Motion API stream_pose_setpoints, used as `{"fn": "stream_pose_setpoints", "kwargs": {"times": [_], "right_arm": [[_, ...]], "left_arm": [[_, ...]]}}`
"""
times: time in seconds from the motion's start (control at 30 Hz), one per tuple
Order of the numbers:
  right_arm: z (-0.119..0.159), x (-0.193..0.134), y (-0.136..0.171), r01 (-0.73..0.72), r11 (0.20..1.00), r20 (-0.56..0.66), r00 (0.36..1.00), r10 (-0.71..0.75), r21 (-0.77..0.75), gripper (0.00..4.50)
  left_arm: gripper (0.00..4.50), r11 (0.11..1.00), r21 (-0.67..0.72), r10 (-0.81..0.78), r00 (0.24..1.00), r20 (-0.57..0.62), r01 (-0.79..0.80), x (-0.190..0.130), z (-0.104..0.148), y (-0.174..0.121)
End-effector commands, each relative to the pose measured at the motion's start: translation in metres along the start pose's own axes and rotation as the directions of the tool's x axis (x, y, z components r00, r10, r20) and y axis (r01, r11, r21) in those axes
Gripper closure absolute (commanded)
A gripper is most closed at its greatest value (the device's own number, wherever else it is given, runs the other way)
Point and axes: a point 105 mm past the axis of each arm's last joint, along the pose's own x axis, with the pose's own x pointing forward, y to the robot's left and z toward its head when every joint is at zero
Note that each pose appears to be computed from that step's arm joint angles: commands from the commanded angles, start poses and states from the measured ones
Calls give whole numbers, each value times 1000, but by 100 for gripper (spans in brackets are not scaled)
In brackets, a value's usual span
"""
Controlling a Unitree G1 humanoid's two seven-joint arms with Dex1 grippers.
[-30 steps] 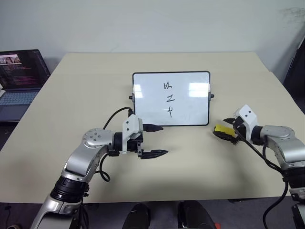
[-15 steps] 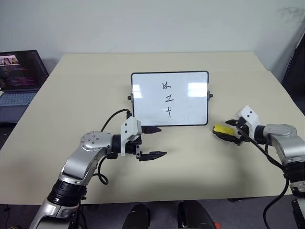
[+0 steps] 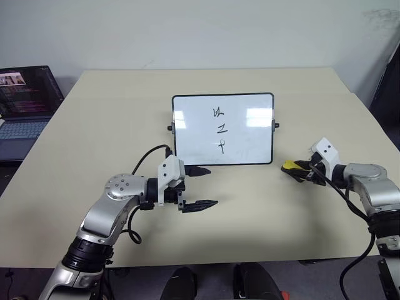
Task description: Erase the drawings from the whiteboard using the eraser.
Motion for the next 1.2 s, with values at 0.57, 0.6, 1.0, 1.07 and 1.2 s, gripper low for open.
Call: {"fn": "stream_pose_setpoints", "kwargs": {"times": [0.57,0.6,1.0,1.07,1.2], "right_arm": [[95,10,31,485,850,388,757,-526,206,327],[100,15,40,475,848,401,748,-529,235,327],[187,68,67,435,899,555,735,-390,56,327],[201,74,64,440,898,572,734,-366,11,327],[215,86,63,435,899,585,741,-331,-43,327]], "left_arm": [[0,866,-27,499,862,87,-499,-28,17,44],[0,855,-24,517,851,94,-517,-29,20,47],[0,779,-10,626,777,73,-627,-47,45,86],[0,771,0,636,770,55,-637,-50,45,91],[0,765,1,643,765,32,-643,-55,44,96]]}}
